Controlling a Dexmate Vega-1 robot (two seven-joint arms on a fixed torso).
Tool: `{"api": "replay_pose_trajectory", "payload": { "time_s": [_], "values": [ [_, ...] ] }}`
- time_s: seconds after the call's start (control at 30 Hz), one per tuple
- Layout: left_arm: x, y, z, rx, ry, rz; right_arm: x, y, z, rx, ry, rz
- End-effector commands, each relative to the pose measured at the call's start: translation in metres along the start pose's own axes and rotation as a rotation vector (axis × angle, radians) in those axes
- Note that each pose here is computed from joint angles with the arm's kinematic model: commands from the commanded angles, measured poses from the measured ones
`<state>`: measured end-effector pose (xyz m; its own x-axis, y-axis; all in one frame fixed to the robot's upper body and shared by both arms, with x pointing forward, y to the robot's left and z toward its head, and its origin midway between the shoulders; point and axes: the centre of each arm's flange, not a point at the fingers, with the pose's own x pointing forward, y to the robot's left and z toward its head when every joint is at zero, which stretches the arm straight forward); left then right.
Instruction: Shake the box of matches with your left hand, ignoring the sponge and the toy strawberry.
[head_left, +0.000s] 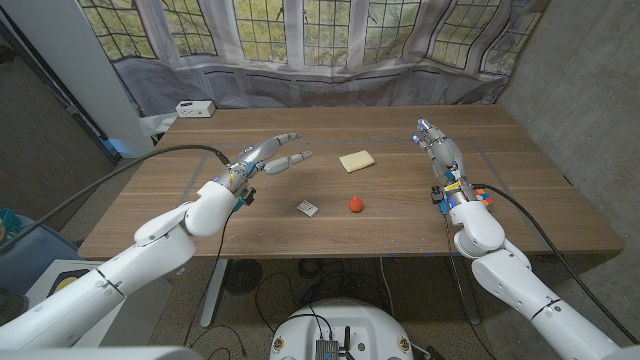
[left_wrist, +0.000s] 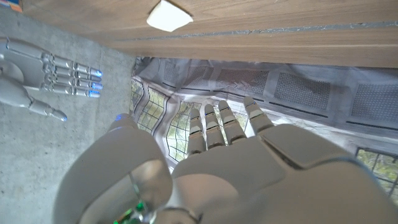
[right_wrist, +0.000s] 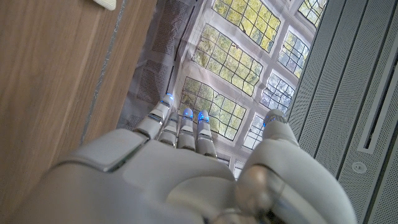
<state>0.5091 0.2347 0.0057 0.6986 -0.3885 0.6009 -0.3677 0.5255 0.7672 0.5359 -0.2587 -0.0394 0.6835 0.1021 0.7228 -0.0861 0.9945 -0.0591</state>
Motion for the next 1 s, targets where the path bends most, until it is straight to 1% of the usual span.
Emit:
{"api": "replay_pose_trajectory", "payload": {
  "time_s": [0.03,0.13,0.33,0.5,0.63,0.77,0.87,1.0],
  "values": [
    [-0.006,0.007,-0.016,-0.227,0.025,0.131,0.002,0.000,0.001,0.019,-0.023,0.008],
    [-0.006,0.010,-0.020,-0.294,0.022,0.159,0.002,0.002,0.001,0.022,-0.024,0.011],
    [-0.006,0.015,-0.028,-0.402,0.011,0.188,0.002,0.002,-0.001,0.023,-0.021,0.009],
    [-0.008,0.022,-0.038,-0.506,0.005,0.218,0.002,0.003,-0.001,0.019,-0.015,0.011],
    [-0.007,0.027,-0.045,-0.589,0.000,0.241,0.003,0.008,0.001,0.012,-0.019,0.014],
    [-0.007,0.029,-0.053,-0.659,-0.002,0.268,0.003,0.014,0.001,0.011,-0.033,0.006],
    [-0.006,0.029,-0.059,-0.731,-0.009,0.271,0.003,0.013,0.001,0.014,-0.030,0.003],
    [-0.005,0.029,-0.063,-0.813,-0.017,0.272,0.005,0.008,0.004,0.013,-0.022,0.004]
  ]
}}
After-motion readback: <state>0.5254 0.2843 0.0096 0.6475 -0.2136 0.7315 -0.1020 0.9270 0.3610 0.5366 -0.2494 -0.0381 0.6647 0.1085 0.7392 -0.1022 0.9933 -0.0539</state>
